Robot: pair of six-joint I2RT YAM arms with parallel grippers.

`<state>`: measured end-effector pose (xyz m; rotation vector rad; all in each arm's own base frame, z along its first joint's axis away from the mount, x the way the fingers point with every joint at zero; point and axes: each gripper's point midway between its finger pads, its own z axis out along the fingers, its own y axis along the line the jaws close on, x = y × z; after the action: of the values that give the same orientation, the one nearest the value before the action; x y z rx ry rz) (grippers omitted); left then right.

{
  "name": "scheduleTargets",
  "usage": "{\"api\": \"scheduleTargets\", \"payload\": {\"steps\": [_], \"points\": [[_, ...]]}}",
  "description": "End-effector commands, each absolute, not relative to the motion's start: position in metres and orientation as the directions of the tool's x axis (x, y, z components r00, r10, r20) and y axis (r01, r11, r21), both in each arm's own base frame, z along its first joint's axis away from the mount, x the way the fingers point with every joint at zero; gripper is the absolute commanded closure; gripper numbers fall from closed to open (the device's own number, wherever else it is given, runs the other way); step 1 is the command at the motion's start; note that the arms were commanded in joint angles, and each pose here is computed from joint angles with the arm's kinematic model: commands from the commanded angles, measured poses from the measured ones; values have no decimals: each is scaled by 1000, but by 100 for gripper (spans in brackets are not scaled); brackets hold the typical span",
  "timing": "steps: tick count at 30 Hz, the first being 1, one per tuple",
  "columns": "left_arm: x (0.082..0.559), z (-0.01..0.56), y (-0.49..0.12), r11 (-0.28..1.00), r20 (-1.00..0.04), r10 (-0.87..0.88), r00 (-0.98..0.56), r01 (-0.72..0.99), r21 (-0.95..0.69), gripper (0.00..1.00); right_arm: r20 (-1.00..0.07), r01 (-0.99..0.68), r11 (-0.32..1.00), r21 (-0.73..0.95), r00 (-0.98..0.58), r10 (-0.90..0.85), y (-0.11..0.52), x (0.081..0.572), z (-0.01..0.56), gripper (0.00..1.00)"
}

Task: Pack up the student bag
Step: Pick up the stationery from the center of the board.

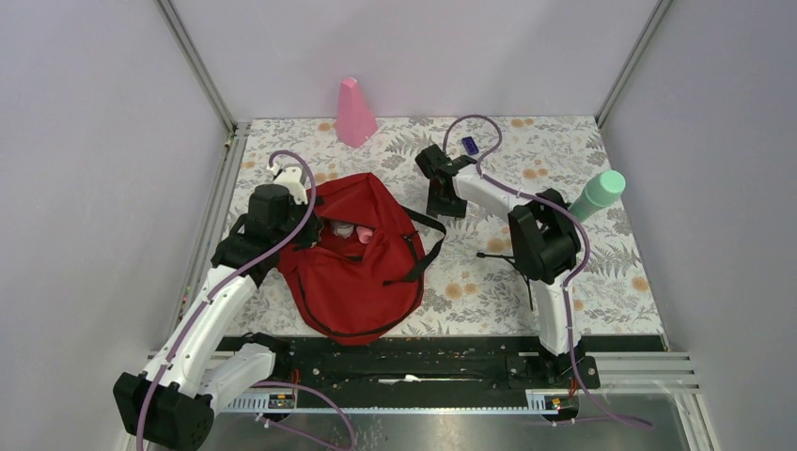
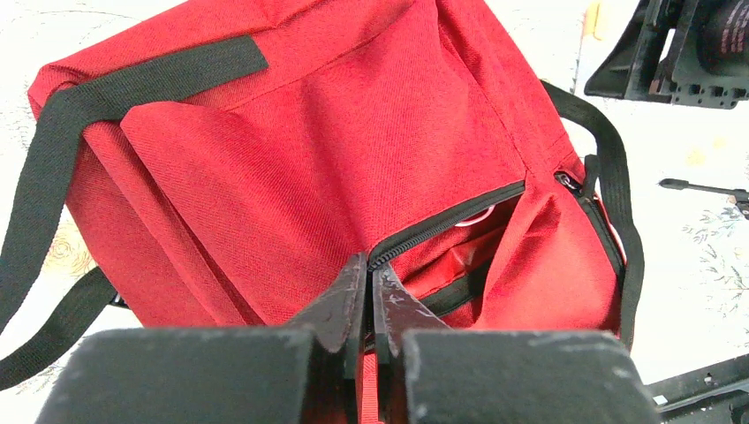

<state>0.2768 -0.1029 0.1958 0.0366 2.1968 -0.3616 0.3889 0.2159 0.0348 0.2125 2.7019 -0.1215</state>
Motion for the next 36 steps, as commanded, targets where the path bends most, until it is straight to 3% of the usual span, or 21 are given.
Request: {"api": "scheduleTargets", "payload": {"steps": [1, 14, 23, 36], "points": [[290, 230, -100, 952, -859, -151, -490, 163, -260, 100, -416, 172, 985, -12, -897, 151, 220, 404, 43, 43], [288, 233, -101, 950, -862, -154, -483, 169, -264, 100, -331, 175, 984, -28, -931, 156, 224, 397, 23, 43], [289, 232, -101, 950, -861, -155, -484, 167, -265, 100, -343, 175, 984, -38, -927, 151, 222, 400, 23, 51], [288, 233, -100, 950, -863, -156, -481, 167, -265, 100, -337, 151, 987, -52, -933, 125, 219, 396, 23, 82]]}}
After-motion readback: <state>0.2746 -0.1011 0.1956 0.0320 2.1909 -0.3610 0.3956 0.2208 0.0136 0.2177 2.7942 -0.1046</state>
